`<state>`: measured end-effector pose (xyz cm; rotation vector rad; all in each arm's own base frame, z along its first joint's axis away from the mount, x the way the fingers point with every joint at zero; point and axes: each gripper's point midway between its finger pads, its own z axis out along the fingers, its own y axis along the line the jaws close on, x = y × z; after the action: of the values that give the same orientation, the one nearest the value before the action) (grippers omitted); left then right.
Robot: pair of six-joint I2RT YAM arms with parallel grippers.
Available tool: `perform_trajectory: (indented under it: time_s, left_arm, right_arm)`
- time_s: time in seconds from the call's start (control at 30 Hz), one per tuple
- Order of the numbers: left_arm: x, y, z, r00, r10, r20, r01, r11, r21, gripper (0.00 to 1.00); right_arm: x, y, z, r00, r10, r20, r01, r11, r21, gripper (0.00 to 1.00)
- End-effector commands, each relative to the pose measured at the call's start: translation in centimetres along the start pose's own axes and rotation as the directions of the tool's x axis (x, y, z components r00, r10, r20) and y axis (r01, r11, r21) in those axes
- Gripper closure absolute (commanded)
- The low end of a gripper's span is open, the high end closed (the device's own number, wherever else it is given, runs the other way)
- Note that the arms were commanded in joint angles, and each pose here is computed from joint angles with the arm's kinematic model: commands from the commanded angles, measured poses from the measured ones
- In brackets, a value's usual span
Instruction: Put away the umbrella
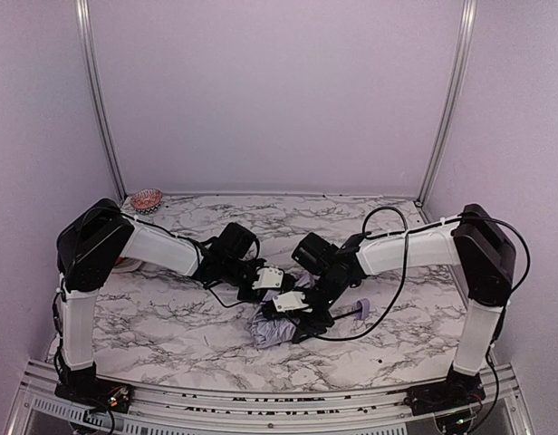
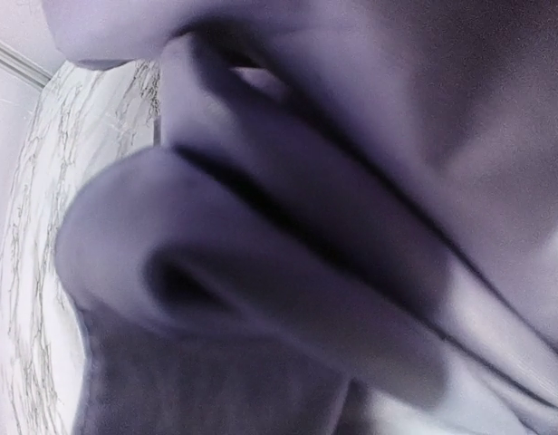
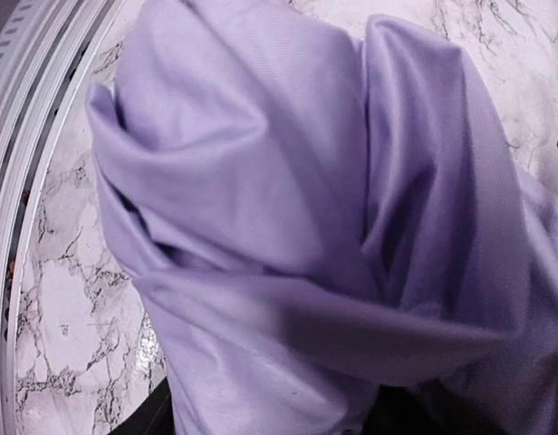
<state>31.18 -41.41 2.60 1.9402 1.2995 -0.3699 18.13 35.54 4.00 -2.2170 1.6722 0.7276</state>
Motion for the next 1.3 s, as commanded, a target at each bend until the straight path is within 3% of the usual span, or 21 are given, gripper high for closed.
perform_trajectory:
  time_s: [0.0,0.23,0.47,0.57,0.67,0.8,0.97,1.2,1.27]
  left_arm:
    - [-1.4,3.3,-1.2,0.999,0.038,0.015,-0.036,0.994,-0.101,1.0]
    - [-0.6,2.8,-0.6,0.999,0.033,-0.021,-0.034,0.997,-0.072,1.0]
    - [-0.3,2.8,-0.5,0.999,0.034,-0.036,-0.036,0.997,-0.068,1.0]
    - [-0.3,2.8,-0.6,0.999,0.035,-0.036,-0.037,0.997,-0.071,1.0]
    - [-0.8,3.1,-0.9,0.999,0.031,-0.023,-0.033,0.996,-0.078,1.0]
    - [-1.0,3.0,-1.0,1.0,0.028,-0.012,-0.029,0.996,-0.08,1.0]
    - [-1.1,3.2,-1.1,0.999,0.033,-0.012,-0.034,0.996,-0.087,1.0]
    - [-1.7,3.6,-1.6,0.999,0.04,0.005,-0.039,0.994,-0.1,1.0]
    - [-1.8,3.7,-1.8,0.999,0.038,0.004,-0.037,0.993,-0.108,1.0]
  right_arm:
    - [0.0,0.5,-0.4,0.998,0.049,-0.039,-0.047,0.998,0.045,0.45]
    - [-4.2,1.3,-3.7,0.991,-0.087,0.098,0.077,0.992,0.1,0.43]
    - [-6.9,4.5,-8.0,0.948,-0.209,0.241,0.191,0.977,0.094,0.4]
    - [-7.7,2.6,-10.5,0.929,-0.161,0.334,0.11,0.98,0.164,0.38]
    - [-5.5,-3.8,-13.9,0.903,0.024,0.43,-0.171,0.936,0.307,0.37]
    - [-2.6,-8.0,-16.4,0.804,0.177,0.568,-0.414,0.852,0.32,0.37]
    - [-2.9,-9.1,-15.8,0.757,0.18,0.628,-0.403,0.885,0.232,0.36]
    - [-0.8,-11.2,-10.8,0.775,0.284,0.565,-0.415,0.902,0.116,0.35]
    - [-1.2,-10.2,-10.1,0.774,0.276,0.571,-0.372,0.926,0.057,0.4]
